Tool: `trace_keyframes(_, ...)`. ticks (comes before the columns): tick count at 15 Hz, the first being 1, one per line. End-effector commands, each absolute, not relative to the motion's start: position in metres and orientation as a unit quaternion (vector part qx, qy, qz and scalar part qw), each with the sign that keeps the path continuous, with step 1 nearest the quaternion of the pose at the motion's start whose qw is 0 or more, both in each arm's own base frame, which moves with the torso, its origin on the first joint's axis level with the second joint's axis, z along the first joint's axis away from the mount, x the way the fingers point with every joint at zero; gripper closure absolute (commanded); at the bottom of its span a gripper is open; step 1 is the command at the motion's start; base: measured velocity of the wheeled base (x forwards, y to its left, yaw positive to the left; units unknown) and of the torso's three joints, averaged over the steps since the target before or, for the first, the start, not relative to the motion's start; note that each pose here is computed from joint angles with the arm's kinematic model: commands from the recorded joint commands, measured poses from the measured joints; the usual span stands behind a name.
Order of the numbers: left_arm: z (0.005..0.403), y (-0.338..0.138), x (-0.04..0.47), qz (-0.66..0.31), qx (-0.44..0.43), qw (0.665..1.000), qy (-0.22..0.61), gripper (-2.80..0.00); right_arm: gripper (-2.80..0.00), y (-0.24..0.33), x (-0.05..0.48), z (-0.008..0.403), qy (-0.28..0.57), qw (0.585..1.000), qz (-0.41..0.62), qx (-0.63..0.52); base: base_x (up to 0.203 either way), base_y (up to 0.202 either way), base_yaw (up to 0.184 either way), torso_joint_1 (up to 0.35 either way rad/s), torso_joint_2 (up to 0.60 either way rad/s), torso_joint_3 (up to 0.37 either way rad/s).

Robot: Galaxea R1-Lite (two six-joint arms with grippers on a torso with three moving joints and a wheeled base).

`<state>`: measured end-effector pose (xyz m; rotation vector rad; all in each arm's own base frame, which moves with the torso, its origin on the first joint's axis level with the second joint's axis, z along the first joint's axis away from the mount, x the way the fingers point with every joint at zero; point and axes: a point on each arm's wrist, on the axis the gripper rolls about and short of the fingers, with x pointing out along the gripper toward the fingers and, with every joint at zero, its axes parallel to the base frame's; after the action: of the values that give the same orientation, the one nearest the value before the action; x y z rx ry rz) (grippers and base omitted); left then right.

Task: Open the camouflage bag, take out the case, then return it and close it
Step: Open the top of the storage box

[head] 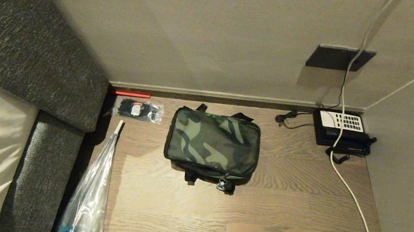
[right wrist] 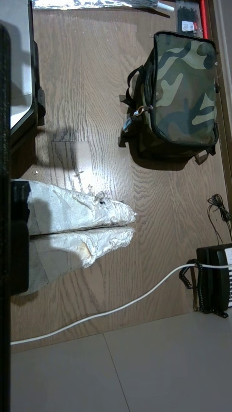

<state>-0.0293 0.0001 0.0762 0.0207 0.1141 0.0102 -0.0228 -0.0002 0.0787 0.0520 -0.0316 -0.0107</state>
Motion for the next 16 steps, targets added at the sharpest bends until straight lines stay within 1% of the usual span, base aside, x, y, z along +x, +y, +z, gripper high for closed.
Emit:
trace_keyframes(1,0.0759,0.0001,-0.0294,0.004,0.007,0.998,0.057,0.00,0.00,-0.0002,-0.0233,0.0745,-0.019,0.999,-0.005,0.026,0.000,0.000,0.000,0.000,0.00,0.000)
trace_keyframes(6,0.0765,0.0002,-0.0296,0.006,0.009,0.998,0.056,0.00,0.00,-0.0002,-0.0233,0.0745,-0.019,0.999,-0.005,0.026,0.000,0.000,0.000,0.002,0.00,-0.030)
trace_keyframes(16,0.0761,0.0002,-0.0295,0.007,0.007,0.998,0.057,0.00,0.00,-0.0002,-0.0233,0.0745,-0.019,0.999,-0.005,0.026,0.000,0.000,0.000,0.001,0.00,-0.193)
